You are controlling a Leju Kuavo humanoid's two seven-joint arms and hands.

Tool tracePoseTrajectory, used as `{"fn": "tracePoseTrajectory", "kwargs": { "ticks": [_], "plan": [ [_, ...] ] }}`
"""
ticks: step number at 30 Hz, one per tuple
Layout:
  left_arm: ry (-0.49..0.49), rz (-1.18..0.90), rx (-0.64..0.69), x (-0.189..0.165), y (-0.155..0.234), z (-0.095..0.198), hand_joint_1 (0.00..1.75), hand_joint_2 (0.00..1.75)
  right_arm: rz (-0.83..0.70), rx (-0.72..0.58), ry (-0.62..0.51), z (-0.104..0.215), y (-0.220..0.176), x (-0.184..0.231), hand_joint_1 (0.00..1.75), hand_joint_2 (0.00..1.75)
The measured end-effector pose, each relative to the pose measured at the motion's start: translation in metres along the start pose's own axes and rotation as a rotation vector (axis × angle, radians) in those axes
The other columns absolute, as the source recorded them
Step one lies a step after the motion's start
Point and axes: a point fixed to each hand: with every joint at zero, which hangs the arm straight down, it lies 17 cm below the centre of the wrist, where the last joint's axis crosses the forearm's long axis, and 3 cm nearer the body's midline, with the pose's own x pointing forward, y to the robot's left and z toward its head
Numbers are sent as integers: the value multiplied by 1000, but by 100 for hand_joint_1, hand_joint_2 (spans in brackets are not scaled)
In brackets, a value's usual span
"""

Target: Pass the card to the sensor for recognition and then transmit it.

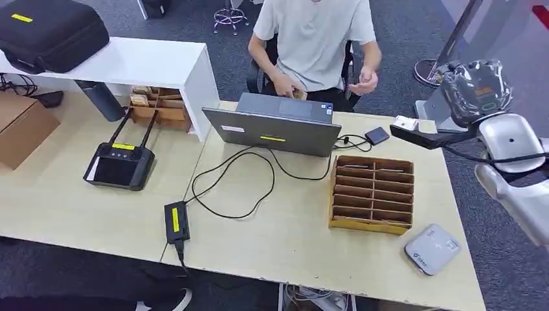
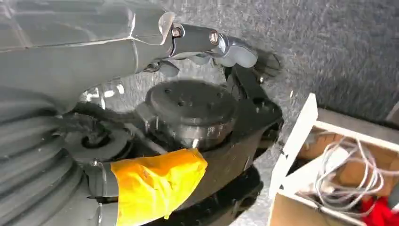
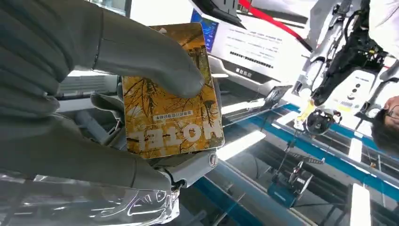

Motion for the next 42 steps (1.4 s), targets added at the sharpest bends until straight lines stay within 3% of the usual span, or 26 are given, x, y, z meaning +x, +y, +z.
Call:
{"fn": "tracePoseTrajectory", "kwargs": {
  "ticks": [24,25,30,42],
  "plan": [
    [13,115,52,4,17,-1,0,175,-63,12,62,-15,13,30,175,175],
    [12,117,52,5,17,-1,0,175,-64,16,62,-15,14,31,0,175],
    [-28,281,193,9,36,-3,0,175,-68,20,63,-14,15,30,0,175],
    [0,226,144,0,4,-6,0,175,-76,20,64,-15,15,26,0,175]
  ]
}}
